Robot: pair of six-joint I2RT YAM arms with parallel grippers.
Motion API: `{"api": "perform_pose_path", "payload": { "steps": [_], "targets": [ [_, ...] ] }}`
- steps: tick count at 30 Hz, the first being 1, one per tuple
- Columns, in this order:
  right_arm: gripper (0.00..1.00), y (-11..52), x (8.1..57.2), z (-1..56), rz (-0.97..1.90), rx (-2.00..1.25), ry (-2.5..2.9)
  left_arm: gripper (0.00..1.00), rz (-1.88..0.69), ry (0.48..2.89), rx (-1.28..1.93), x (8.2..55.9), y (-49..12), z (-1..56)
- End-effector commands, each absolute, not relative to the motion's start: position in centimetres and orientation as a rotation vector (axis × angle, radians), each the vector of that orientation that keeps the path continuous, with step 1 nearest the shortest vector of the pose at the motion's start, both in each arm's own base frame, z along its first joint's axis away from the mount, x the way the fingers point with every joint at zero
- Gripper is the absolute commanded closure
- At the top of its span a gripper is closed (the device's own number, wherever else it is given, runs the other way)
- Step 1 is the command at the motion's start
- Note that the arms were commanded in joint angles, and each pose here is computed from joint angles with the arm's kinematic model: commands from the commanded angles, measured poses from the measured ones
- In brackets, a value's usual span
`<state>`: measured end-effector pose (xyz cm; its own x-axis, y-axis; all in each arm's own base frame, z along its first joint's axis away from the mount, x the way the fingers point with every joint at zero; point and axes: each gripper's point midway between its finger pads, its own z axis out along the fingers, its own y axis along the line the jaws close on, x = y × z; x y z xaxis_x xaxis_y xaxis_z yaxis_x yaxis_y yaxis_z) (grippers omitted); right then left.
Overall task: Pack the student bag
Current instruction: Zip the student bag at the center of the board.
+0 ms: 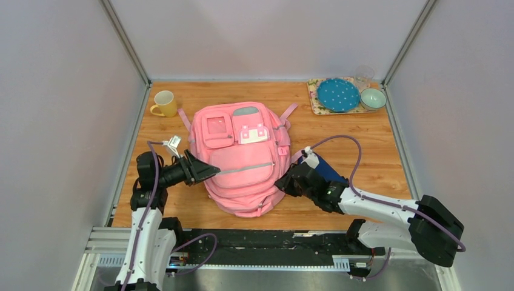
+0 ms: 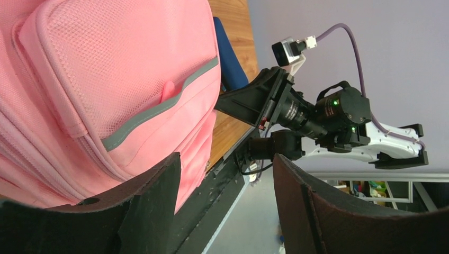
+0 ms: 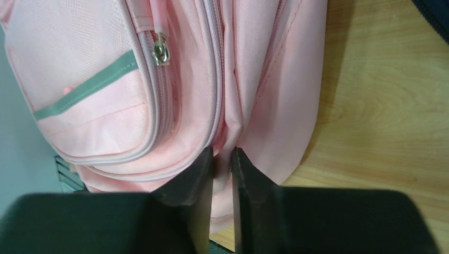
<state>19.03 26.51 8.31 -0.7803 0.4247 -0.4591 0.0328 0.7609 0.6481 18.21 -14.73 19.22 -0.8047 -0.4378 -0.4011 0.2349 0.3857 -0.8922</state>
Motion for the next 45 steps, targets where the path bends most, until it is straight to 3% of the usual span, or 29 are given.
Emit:
{"api": "perform_pose_path", "payload": {
  "steps": [1, 3, 13, 18, 26, 36, 45],
  "targets": [
    [0.89, 28.4, 20.2, 11.2, 0.952, 0.342, 2.275, 0.29, -1.485, 2.008, -0.070, 17.6, -15.2, 19.8],
    [1.00, 28.4, 20.2, 11.8, 0.958, 0.333, 2.265, 0.29, -1.484, 1.995, -0.025, 17.5, -15.4, 20.1],
    [1.00, 28.5, 19.3, 15.9, 1.068, 0.253, 2.189, 0.29, -1.004, 2.165, 0.307, 18.1, -16.9, 20.5],
    [1.00, 28.5, 18.9, 16.2, 1.089, 0.238, 2.187, 0.26, -0.906, 2.112, 0.533, 18.3, -19.0, 22.4],
    [1.00, 29.2, 18.3, 18.7, 1.180, 0.222, 2.122, 0.26, -0.694, 2.111, 0.951, 16.7, -23.5, 19.7],
    [1.00, 29.6, 17.8, 22.3, 1.262, 0.186, 2.046, 0.26, -0.717, 2.080, 0.804, 16.7, -23.6, 18.9],
    [1.00, 30.0, 17.6, 22.2, 1.194, 0.163, 2.094, 0.21, -0.687, 2.049, 0.713, 18.6, -24.2, 18.4]
  ]
}}
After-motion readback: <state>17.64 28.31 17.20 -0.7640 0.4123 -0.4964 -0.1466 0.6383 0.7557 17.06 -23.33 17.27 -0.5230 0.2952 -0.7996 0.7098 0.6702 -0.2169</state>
